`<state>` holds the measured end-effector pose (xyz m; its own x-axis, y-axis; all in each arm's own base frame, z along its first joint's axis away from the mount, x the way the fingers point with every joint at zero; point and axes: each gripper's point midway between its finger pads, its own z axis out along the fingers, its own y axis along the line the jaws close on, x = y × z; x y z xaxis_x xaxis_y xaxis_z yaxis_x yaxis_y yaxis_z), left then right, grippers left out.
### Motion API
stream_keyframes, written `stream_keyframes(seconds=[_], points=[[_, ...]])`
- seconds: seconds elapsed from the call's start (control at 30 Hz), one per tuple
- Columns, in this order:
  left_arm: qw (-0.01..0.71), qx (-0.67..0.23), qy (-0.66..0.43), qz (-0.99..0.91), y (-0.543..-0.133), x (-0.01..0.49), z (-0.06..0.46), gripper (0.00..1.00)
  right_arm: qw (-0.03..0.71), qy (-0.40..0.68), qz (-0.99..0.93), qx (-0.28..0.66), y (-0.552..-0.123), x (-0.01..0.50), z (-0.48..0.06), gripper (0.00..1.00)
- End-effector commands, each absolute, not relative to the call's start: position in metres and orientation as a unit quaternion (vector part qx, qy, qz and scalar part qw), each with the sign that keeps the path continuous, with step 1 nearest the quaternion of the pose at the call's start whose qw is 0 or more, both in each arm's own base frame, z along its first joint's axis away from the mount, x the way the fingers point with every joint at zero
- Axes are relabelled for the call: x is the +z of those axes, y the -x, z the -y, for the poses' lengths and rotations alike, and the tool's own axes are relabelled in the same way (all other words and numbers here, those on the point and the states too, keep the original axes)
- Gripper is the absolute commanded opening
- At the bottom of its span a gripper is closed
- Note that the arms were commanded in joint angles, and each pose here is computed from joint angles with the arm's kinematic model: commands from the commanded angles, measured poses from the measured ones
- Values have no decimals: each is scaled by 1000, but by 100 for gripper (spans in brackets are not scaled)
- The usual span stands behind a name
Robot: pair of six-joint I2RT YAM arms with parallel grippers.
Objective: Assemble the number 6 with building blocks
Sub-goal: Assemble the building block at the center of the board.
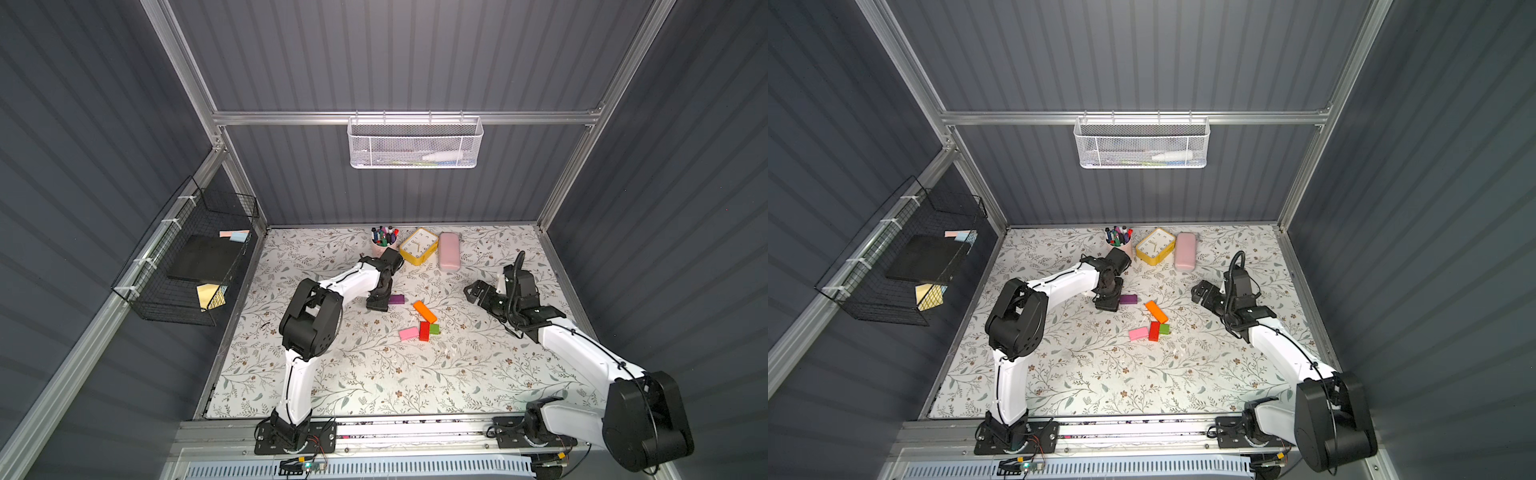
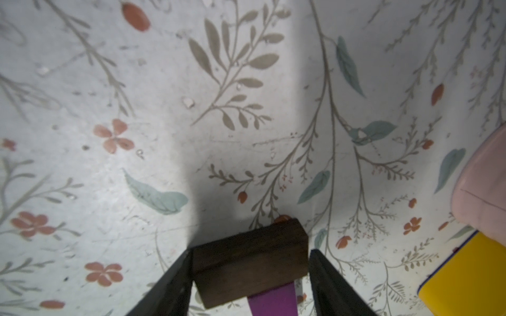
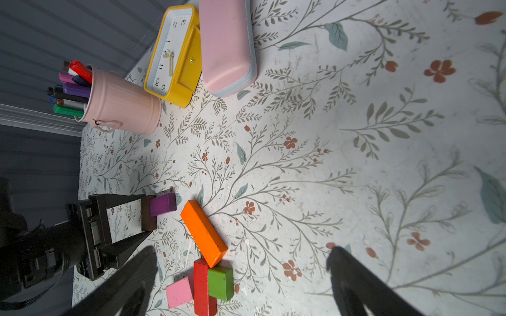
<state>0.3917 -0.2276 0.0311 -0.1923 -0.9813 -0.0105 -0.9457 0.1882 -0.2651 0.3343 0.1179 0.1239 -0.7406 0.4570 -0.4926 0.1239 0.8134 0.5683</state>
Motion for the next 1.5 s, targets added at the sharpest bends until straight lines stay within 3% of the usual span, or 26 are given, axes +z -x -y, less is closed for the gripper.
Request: stream_keyframes(seconds=[0.0,1.47], points=[[84,-80,629,-769,-380,30,216,67,320,-162,-897,260,-331,122,-116,98],[87,-100,613,-779,-387,30,223,66,314,-163,-897,265,-328,119,-118,98]])
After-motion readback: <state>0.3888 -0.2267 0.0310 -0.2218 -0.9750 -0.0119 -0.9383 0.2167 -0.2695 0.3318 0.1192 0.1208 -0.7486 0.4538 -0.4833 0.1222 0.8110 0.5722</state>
